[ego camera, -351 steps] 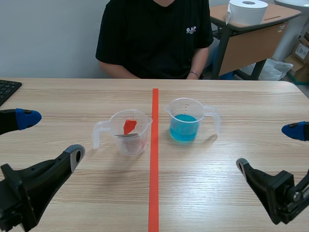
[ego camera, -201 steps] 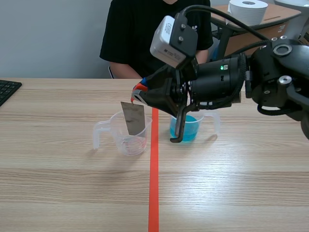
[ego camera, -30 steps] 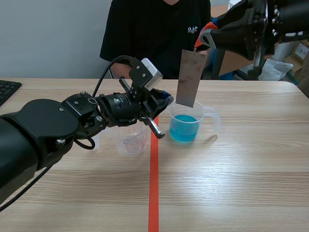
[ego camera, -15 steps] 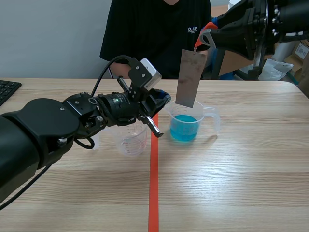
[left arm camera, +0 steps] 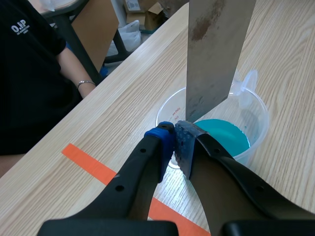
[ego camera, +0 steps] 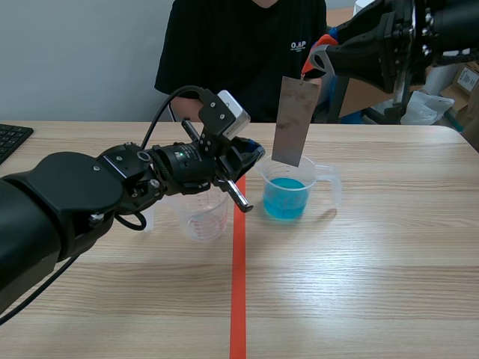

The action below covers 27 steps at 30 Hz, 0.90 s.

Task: Do the redox reaction experiment.
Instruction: 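Point at the plate with the left hand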

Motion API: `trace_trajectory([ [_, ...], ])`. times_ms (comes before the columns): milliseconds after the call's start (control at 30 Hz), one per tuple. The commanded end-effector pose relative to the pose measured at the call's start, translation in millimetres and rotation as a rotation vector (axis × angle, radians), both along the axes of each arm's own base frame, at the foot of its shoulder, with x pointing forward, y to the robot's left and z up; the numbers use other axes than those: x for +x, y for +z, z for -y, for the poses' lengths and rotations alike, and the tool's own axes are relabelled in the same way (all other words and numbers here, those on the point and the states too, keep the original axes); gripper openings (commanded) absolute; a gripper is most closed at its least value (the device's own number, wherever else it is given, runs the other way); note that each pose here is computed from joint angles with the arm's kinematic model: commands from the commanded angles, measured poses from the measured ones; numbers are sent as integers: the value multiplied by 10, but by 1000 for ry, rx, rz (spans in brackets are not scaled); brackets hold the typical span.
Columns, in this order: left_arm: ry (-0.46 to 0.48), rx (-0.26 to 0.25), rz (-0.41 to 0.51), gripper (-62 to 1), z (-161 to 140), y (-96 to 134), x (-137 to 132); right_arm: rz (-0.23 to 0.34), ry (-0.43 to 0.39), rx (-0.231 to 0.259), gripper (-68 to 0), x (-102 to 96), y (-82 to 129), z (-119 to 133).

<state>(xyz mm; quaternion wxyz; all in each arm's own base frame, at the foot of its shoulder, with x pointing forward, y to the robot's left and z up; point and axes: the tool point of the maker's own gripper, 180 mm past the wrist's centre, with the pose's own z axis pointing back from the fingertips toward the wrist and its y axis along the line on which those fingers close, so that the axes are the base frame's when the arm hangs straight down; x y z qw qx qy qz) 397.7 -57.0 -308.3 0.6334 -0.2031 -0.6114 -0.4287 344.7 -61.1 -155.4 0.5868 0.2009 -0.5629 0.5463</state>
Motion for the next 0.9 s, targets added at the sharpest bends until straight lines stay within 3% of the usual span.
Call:
trace_trajectory([
  [0,-11,-38,41,-569,95,201,62,40,11,24,-662,30,175,-13],
  [467,-15,-35,46,-569,-21,203,44,40,11,25,-662,30,176,-14],
  [700,6,-51,66,-569,-434,298,-153,40,11,24,-662,30,175,-13],
  [867,42,-46,61,-569,-902,341,-423,39,10,23,-662,31,173,-12],
])
